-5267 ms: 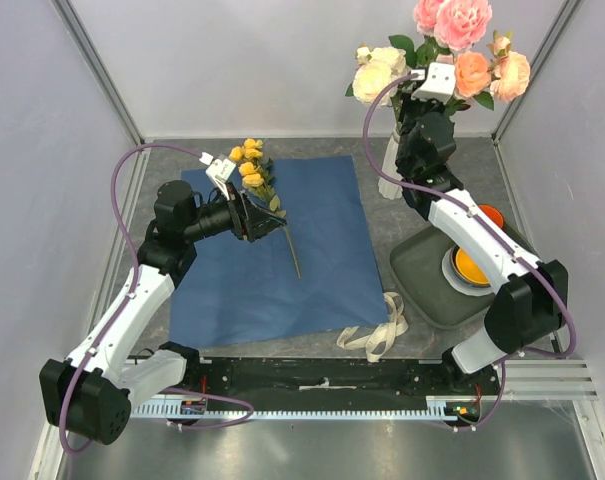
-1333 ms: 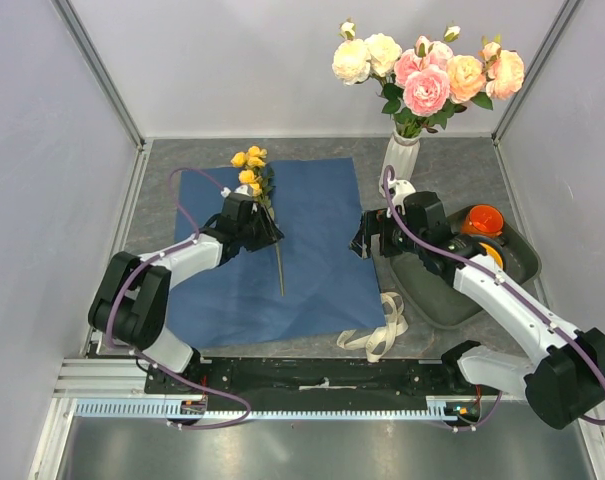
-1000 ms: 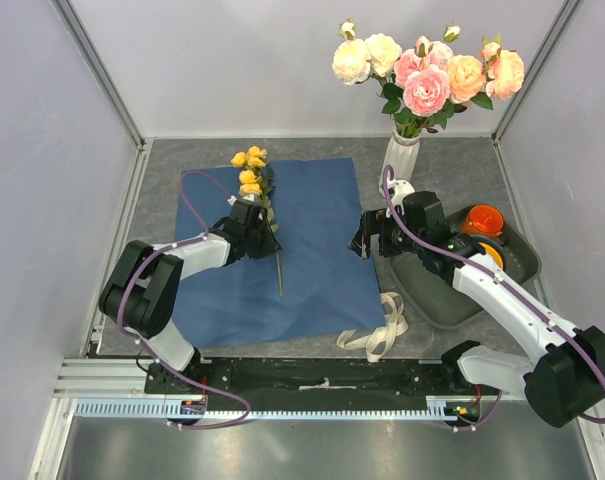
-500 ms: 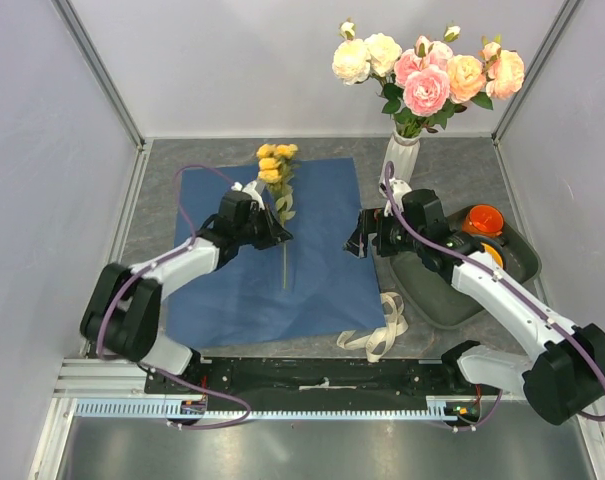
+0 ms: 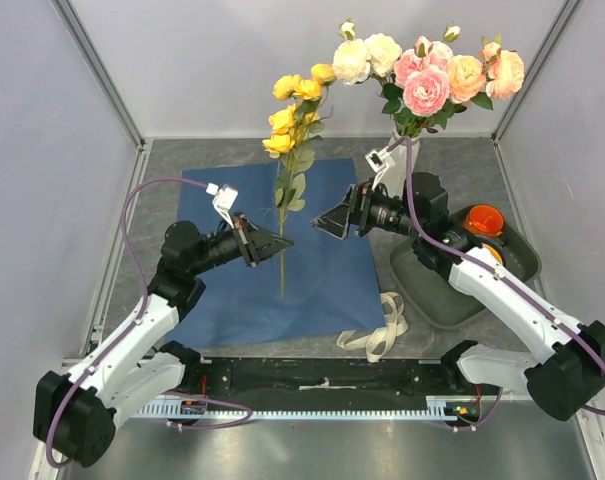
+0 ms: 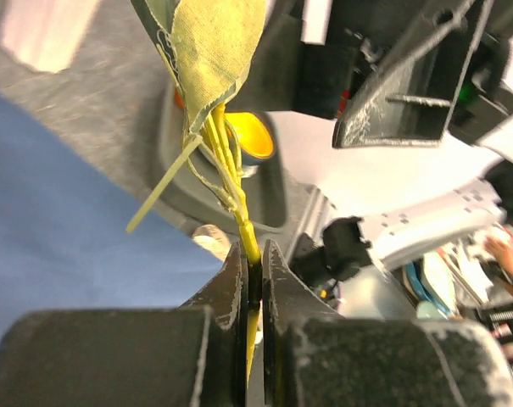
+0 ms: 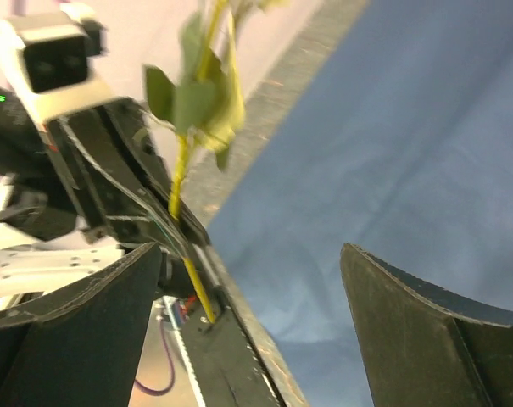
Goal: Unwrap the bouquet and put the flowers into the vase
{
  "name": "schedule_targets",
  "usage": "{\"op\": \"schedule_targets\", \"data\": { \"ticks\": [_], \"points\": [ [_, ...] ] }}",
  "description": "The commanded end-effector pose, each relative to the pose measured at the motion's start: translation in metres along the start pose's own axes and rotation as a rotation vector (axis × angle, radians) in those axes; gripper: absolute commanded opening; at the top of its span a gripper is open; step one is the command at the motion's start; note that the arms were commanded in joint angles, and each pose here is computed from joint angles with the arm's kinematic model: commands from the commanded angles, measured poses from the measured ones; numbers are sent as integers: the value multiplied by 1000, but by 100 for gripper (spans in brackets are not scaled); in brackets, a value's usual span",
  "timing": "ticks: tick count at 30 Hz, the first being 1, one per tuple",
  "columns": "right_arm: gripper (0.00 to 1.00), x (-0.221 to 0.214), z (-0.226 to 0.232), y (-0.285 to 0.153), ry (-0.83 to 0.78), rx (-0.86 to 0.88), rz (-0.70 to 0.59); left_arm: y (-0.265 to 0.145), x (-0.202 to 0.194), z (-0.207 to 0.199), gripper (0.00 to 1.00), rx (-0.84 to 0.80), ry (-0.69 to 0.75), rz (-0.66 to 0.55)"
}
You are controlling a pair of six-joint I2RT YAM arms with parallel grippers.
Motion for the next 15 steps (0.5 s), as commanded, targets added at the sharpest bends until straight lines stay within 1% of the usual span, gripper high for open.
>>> {"op": "schedule_targets", "data": {
  "ticks": [1, 4, 6, 7, 8, 10, 11, 15],
  "points": [
    [92, 50, 82, -7, -115, 272, -170, -23, 4, -64, 2, -326, 132, -2],
    [88, 59, 100, -15, -142, 336, -211, -35, 3, -79, 2, -379, 175, -5],
    [84, 63, 113, -21, -163, 388, -239, -41, 1, -86, 2, -409, 189, -14],
    [82, 64, 117, -24, -171, 405, -251, -47, 3, -96, 2, -445, 207, -32],
    [77, 65, 123, -28, -188, 441, -262, -50, 3, -99, 2, -461, 211, -35],
    [74, 67, 136, -34, -203, 495, -280, -56, 0, -107, 2, -502, 202, -32],
    [72, 64, 142, -36, -209, 525, -270, -60, 2, -113, 2, -533, 224, -48],
    [72, 65, 158, -41, -228, 598, -259, -67, 3, -127, 2, -622, 228, -47]
  ]
}}
Point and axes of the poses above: each gripper's point midway between its finger pads, its own y axis out along the fingers, its own z axis along the line the jaws close on, x = y × z, the point moved 3 cm from there along -y, back along the fingers, and after that the axes turned 1 degree about -y, right-handed, at the moved point
